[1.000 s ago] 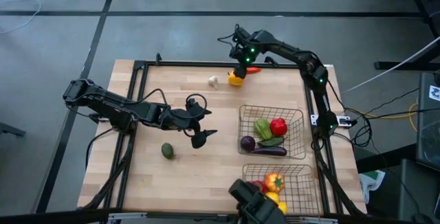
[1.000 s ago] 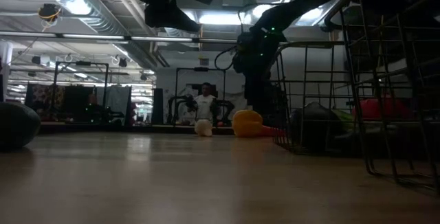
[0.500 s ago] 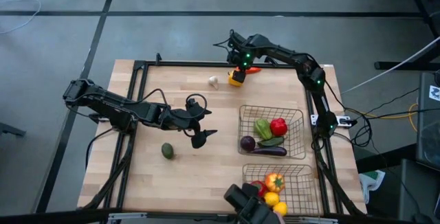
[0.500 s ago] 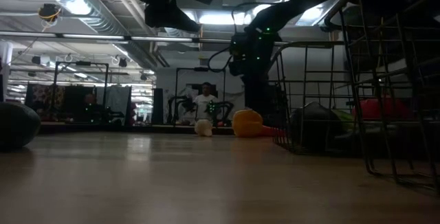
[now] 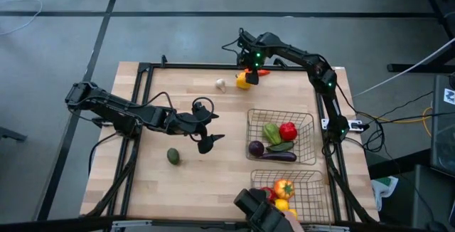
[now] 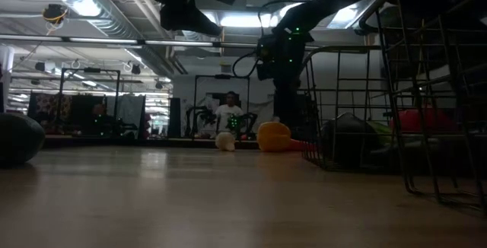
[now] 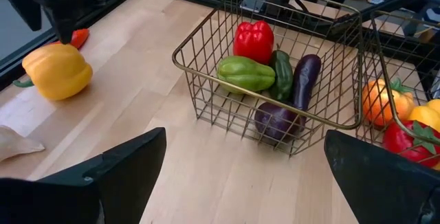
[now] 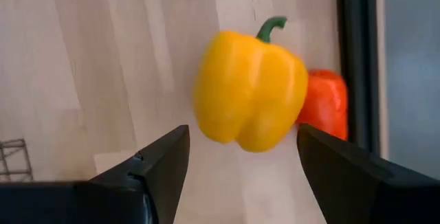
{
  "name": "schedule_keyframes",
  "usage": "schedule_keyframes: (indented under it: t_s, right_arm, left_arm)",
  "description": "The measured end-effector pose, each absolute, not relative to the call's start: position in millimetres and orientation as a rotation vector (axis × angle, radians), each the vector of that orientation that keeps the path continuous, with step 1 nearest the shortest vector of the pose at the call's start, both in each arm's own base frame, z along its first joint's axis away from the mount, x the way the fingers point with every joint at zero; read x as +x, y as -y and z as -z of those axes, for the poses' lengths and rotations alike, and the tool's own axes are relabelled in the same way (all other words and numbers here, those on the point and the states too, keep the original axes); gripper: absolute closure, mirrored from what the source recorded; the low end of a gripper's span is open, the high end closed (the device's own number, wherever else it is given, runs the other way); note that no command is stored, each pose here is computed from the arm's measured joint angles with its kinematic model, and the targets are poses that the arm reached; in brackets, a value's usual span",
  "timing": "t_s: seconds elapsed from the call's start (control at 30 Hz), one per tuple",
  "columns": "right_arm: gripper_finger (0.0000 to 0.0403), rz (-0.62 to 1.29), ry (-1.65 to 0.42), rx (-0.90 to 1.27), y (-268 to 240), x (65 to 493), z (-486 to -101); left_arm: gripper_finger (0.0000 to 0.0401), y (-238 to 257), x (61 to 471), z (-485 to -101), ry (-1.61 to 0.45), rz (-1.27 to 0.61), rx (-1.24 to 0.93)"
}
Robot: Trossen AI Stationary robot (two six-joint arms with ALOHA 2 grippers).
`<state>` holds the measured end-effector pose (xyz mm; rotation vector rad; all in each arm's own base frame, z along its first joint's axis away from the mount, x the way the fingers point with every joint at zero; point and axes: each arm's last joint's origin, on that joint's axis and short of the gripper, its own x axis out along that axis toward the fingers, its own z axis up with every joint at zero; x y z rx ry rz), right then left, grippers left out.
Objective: Sort produce into baskets
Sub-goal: Put the yellow bell pepper into the top wire basket
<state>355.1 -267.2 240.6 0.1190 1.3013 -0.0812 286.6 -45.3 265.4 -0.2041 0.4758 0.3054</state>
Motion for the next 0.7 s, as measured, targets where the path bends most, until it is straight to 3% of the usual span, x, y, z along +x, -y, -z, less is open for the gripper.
schedule_keyframes:
  t_s: [0.33, 0.7]
  right_arm:
    - [0.0137, -0.04, -1.372, -0.174, 268.8, 353.1, -241.9]
    - [0.0137, -0.114, -1.362, -0.224, 267.7, 352.8, -240.8]
  left_arm:
    - [0.0009, 45.3, 286.6, -265.5, -0.476, -0.305, -0.204]
    - [0.0009, 45.2, 286.6, -265.5, -0.476, -0.305, -0.204]
